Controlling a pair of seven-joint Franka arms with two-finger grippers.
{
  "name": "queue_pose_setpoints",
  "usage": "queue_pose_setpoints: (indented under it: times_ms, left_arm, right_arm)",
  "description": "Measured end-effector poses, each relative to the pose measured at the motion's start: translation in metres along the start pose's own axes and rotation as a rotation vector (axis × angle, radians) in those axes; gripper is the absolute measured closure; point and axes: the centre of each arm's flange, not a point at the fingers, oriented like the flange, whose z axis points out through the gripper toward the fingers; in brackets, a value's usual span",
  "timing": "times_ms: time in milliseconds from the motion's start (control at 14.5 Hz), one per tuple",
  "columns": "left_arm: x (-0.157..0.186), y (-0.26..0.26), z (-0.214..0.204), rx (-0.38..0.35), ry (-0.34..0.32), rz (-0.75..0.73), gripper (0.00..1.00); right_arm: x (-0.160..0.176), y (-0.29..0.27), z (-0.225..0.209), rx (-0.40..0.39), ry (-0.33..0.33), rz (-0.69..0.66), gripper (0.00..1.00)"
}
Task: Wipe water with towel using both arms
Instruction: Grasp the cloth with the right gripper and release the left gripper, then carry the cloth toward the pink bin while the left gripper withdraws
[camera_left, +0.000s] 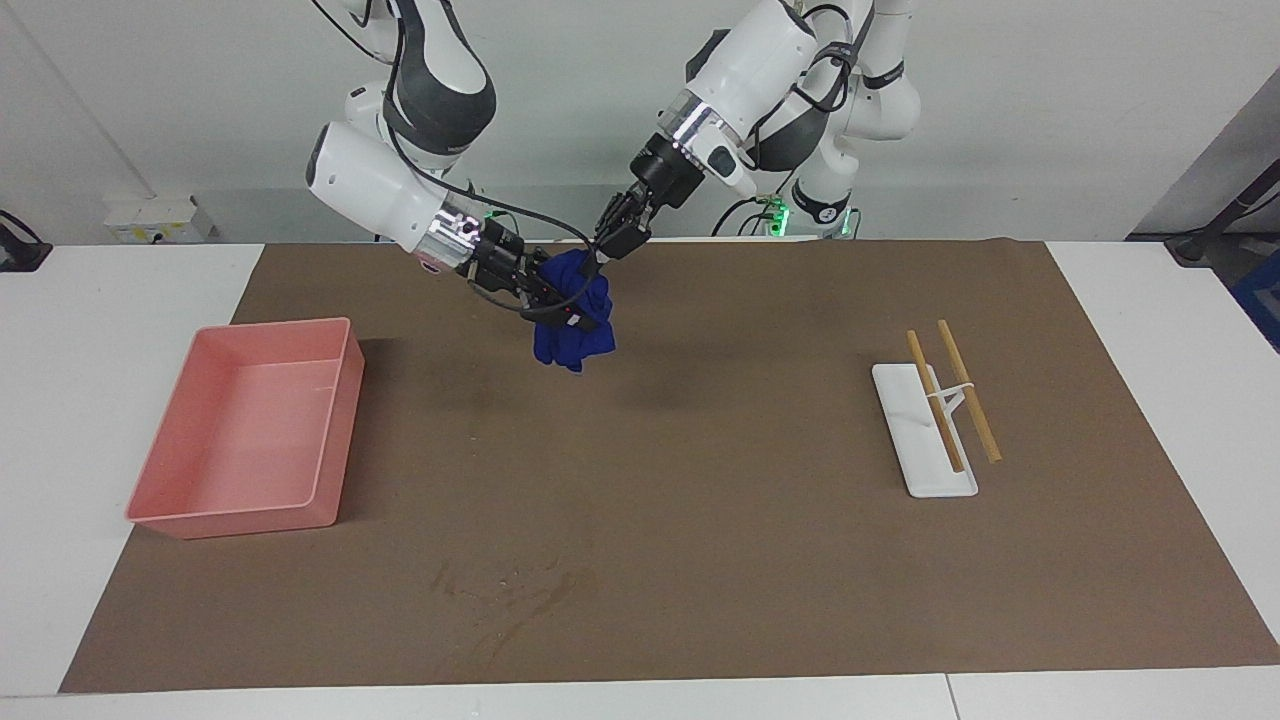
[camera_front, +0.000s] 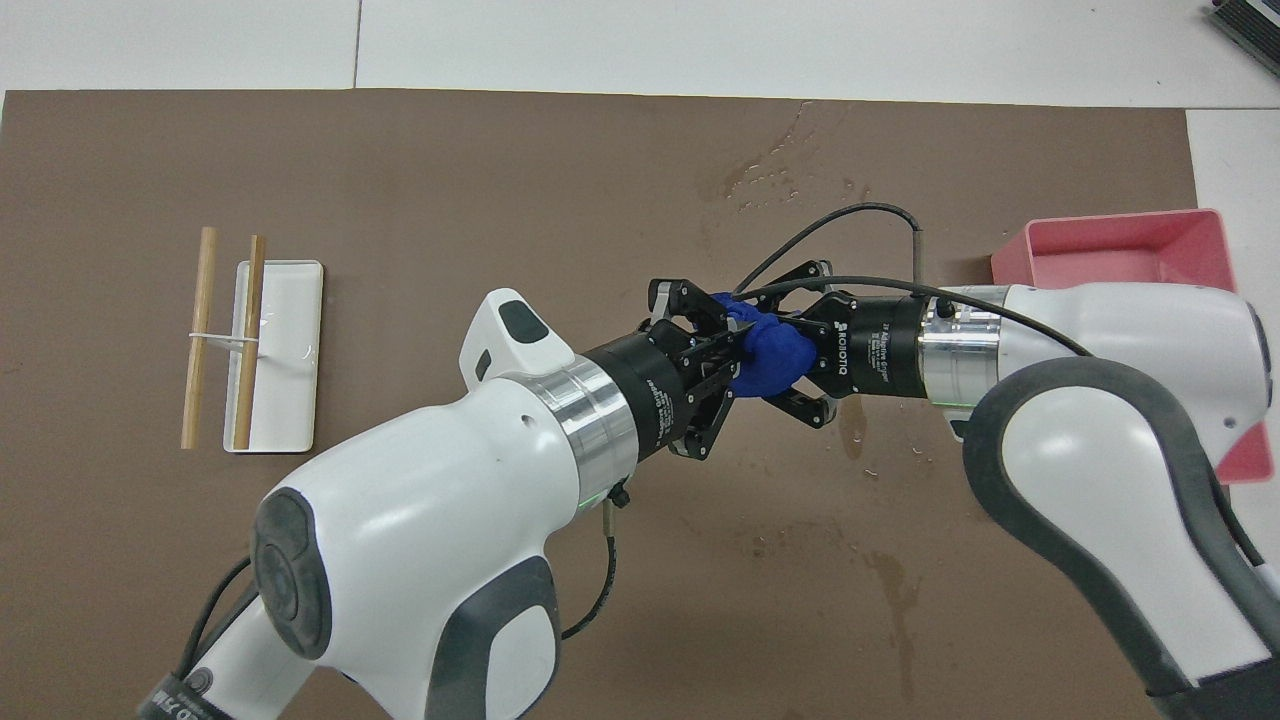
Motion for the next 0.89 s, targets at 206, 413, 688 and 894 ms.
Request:
queue_pose_setpoints:
  times_ms: [206, 413, 688, 894]
  left_arm:
    - [0.002, 0.0, 0.0, 0.0, 0.003, -0.002, 0.86]
    - [0.009, 0.006, -0.002, -0.004, 0.014, 0.001, 0.68]
    - [0.048, 0.049, -0.026, 0.035, 0.118, 0.199, 0.21]
    - [0.086, 0.088, -0.058, 0.102, 0.218, 0.466, 0.0]
  right_arm:
    - [0.0, 0.001, 0.001, -0.009, 0.013, -0.028, 0.77]
    - [0.001, 0.004, 0.003, -0.057, 0.059, -0.12, 0.79]
    - [0.024, 0.027, 0.023, -0.259, 0.13, -0.446, 0.79]
    - [0.064, 0.053, 0.045, -0.475, 0.183, -0.781, 0.79]
